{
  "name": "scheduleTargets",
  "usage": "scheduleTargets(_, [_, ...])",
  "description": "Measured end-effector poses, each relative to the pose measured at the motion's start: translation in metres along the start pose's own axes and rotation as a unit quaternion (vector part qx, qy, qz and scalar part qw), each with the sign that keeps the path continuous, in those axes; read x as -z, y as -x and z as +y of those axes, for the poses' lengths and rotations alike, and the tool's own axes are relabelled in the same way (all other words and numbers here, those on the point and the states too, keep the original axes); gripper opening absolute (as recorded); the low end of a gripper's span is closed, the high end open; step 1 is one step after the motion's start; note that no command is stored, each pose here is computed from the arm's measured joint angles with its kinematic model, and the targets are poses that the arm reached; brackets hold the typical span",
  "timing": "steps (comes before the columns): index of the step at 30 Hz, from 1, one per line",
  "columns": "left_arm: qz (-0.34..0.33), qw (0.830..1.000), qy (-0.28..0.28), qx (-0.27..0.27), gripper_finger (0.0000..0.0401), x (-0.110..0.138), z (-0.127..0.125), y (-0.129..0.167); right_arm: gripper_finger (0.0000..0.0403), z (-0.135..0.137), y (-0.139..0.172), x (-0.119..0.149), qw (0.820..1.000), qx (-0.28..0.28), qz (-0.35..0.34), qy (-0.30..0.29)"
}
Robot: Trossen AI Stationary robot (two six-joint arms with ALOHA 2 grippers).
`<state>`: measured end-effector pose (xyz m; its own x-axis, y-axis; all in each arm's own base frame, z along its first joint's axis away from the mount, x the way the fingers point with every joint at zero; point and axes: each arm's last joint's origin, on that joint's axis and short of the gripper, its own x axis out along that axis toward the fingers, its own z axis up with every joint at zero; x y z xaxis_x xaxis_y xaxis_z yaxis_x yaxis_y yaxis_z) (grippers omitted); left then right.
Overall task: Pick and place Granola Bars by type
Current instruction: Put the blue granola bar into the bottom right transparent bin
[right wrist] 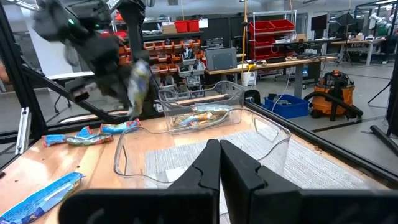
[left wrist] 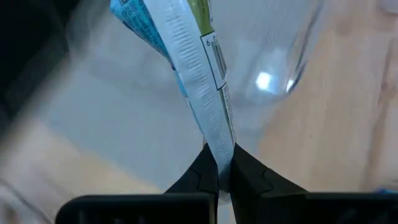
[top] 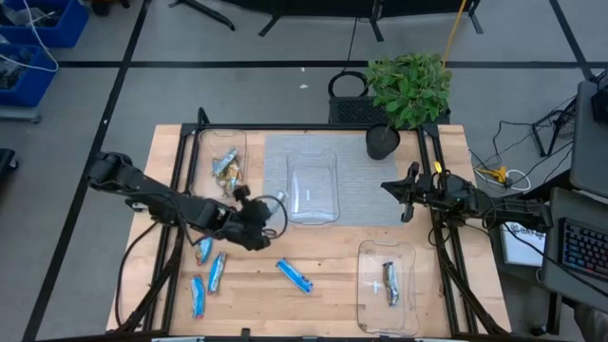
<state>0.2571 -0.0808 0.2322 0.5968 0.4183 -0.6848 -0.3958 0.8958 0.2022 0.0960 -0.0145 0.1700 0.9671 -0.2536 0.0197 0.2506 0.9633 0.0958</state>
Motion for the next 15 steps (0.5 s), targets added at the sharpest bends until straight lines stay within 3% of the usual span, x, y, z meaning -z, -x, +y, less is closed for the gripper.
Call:
scheduleTargets(3, [-0.071, 0.990, -0.118, -0.015, 0.0017, -0.012, -0.007, 0.004, 0.0004, 0.000, 0.000, 0.000, 1.000, 0.000, 0.000, 0.000])
scheduleTargets(5, [-0.116, 0.979, -0.163, -0.028, 0.0017, -0.020, -0.008, 0.002, 0.0004, 0.000, 0.000, -0.001, 1.000, -0.001, -0.004, -0.001])
scheduleTargets(8, [-0.177, 0.965, -0.189, -0.039, 0.0016, -0.032, -0.001, -0.010, 0.0004, 0.001, 0.000, -0.004, 1.000, -0.010, -0.021, -0.003])
scheduleTargets(12, [-0.272, 0.942, -0.197, 0.016, 0.0015, -0.042, 0.024, -0.035, 0.0004, 0.005, 0.001, -0.015, 0.995, -0.062, -0.082, 0.006])
scheduleTargets(15, [-0.313, 0.930, -0.188, 0.043, 0.0015, -0.048, 0.048, -0.048, 0.0004, 0.005, 0.001, -0.016, 0.994, -0.071, -0.082, 0.007])
